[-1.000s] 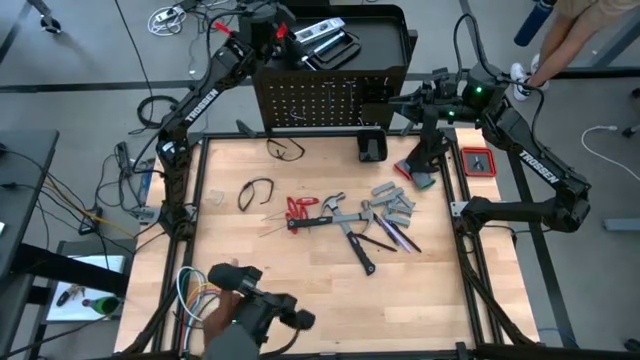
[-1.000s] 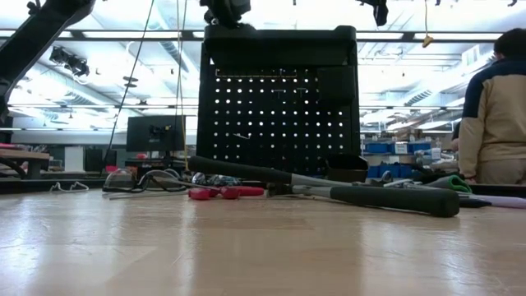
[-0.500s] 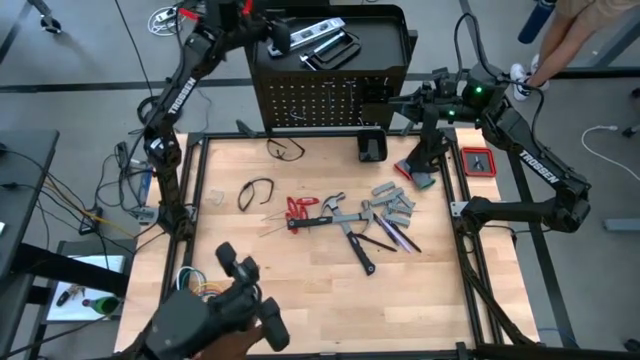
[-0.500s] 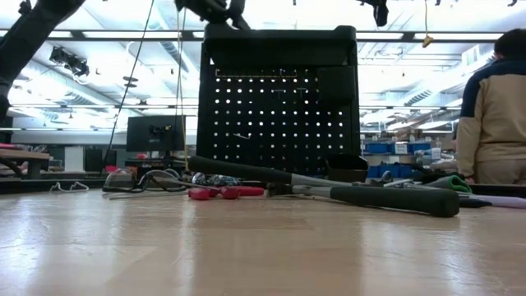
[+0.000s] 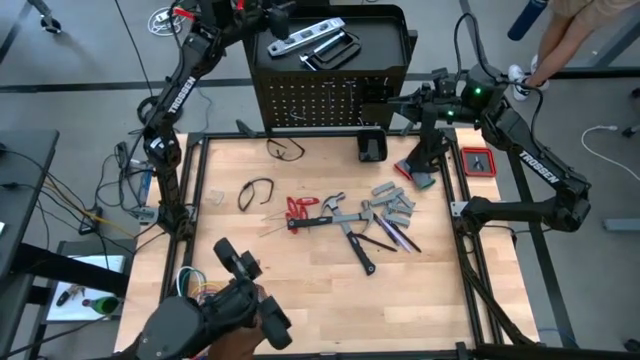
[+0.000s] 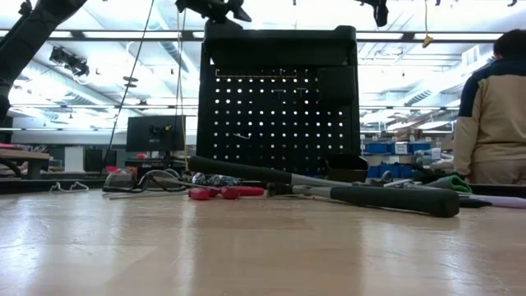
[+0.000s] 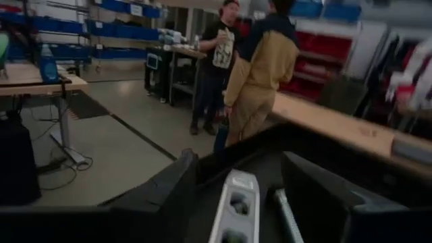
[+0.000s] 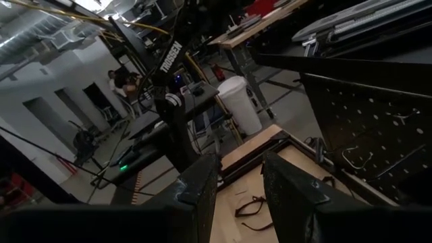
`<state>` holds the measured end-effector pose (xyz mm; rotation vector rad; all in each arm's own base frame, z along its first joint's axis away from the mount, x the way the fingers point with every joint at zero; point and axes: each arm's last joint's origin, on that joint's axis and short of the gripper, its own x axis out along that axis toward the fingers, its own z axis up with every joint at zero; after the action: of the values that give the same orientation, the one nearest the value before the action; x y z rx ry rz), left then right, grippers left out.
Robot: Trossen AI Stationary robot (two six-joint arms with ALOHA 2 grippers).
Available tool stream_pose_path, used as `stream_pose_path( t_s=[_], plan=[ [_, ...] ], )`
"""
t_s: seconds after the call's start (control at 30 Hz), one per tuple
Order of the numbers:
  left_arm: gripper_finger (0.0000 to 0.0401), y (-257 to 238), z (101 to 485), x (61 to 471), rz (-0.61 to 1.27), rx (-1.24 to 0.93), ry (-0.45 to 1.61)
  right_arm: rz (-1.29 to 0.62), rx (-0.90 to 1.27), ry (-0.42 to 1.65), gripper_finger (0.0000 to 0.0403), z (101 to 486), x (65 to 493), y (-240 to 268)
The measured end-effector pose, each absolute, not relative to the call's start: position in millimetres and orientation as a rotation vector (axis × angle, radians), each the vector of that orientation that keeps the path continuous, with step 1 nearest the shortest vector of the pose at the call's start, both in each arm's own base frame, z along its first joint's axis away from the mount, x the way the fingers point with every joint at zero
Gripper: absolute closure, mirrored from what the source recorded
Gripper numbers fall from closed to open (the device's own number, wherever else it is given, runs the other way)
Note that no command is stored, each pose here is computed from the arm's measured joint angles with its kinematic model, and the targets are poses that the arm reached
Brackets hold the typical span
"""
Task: Hang tools onto peg board
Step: Remove the spirit level from the top of the peg board
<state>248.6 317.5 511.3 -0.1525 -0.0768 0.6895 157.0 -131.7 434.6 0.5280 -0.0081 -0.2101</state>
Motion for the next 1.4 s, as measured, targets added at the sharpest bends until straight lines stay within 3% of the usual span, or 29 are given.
stream_pose_path(
  t_s=[0.2,0.33,0.53,0.93,1.07,1.23,1.4],
  plan=[
    [0.0128,314,508,256,0.697,0.024,0.014,-0.199,0.528,-0.005,0.0278,435,159,-129],
    [0.0084,320,496,261,0.691,0.013,0.069,-0.192,0.542,-0.004,0.0278,435,160,-128],
    [0.0071,327,474,268,0.641,-0.009,0.201,-0.183,0.557,-0.003,0.0278,435,161,-126],
    [0.0108,339,446,271,0.611,-0.076,0.354,-0.175,0.568,-0.007,0.0278,435,162,-125],
    [0.0145,340,445,271,0.611,-0.081,0.360,-0.173,0.561,-0.016,0.0278,436,162,-125],
    [0.0228,340,442,271,0.613,-0.074,0.390,-0.169,0.550,-0.030,0.0278,438,162,-125],
    [0.0234,339,444,273,0.618,-0.078,0.362,-0.168,0.542,-0.034,0.0278,438,162,-125]
  ],
)
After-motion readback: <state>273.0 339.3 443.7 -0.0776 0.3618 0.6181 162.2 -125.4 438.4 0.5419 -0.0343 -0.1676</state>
